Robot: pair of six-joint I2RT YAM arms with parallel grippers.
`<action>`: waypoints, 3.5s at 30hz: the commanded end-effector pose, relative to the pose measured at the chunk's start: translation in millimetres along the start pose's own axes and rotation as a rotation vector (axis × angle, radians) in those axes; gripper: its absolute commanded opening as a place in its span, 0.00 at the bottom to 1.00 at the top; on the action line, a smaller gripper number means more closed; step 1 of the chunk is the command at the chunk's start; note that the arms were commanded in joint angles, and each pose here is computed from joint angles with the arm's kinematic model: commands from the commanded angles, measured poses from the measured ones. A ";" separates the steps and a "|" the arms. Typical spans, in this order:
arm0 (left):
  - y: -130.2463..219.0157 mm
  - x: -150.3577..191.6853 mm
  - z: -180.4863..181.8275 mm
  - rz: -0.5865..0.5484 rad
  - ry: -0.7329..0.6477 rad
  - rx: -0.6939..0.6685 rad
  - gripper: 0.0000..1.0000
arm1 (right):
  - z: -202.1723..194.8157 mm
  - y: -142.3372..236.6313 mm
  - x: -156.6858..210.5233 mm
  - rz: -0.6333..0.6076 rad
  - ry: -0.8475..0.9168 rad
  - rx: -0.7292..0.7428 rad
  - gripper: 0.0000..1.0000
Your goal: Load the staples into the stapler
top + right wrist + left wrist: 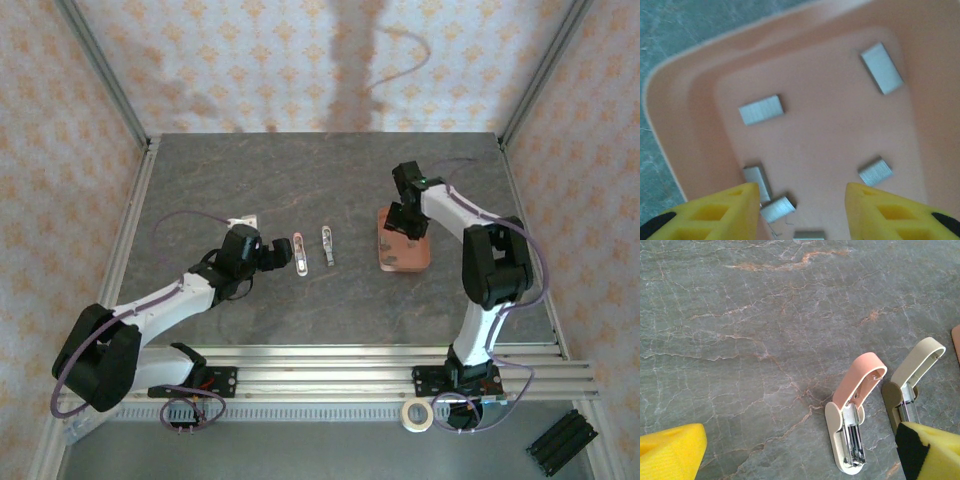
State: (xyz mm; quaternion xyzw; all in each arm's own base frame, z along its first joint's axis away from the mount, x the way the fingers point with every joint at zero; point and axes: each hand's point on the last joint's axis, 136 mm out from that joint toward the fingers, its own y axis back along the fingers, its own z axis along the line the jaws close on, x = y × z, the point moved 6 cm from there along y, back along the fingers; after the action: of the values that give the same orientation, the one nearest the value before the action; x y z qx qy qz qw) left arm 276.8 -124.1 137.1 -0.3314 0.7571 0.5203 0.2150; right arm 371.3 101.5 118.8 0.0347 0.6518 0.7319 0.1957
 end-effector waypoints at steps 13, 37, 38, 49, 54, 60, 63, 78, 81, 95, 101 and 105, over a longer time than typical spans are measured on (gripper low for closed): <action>-4.7 -15.9 -3.3 -0.048 -0.012 -0.008 0.99 | -6.8 -0.4 27.0 0.102 -0.092 -0.045 0.43; -7.2 -14.0 -2.7 -0.040 -0.016 -0.006 0.98 | -4.9 -22.9 34.8 0.144 -0.287 -0.075 0.32; -7.3 -13.5 -2.7 -0.038 -0.018 -0.006 0.98 | -5.6 -23.7 36.0 0.148 -0.288 -0.072 0.32; -6.9 -12.0 -1.2 -0.043 -0.012 -0.006 0.98 | -7.8 -39.0 39.7 0.178 -0.289 -0.049 0.30; -6.7 -11.7 -0.8 -0.043 -0.012 -0.009 0.98 | -9.2 -45.9 40.5 0.188 -0.285 -0.034 0.30; -5.3 -13.1 -1.4 -0.052 -0.010 -0.005 0.98 | -13.7 -48.1 40.9 0.177 -0.272 -0.002 0.23; -3.9 -13.2 -1.5 -0.052 -0.010 -0.002 0.98 | -14.5 -44.9 38.8 0.164 -0.253 0.010 0.21; -0.3 -13.6 0.6 -0.062 -0.013 -0.010 0.99 | -9.8 -24.3 29.4 0.143 -0.126 0.000 0.16; -0.5 -13.4 0.8 -0.061 -0.013 -0.011 0.99 | -10.3 -17.7 29.4 0.148 -0.081 0.003 0.16; -2.2 -14.5 -0.5 -0.061 -0.009 -0.007 0.98 | -8.3 1.5 23.0 0.195 0.161 0.033 0.15; -2.3 -15.0 -1.1 -0.062 -0.008 -0.005 0.98 | -5.2 -3.7 20.4 0.216 0.102 0.034 0.22; -3.4 -14.4 -0.7 -0.057 -0.009 -0.008 0.98 | 2.3 -12.6 23.4 0.221 -0.077 -0.028 0.33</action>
State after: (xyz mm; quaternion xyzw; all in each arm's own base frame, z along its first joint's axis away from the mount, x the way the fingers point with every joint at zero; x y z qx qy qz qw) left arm 283.7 -125.4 137.6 -0.3354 0.7556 0.5178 0.2200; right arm 353.3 110.4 105.7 0.0824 0.6442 0.7538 0.1000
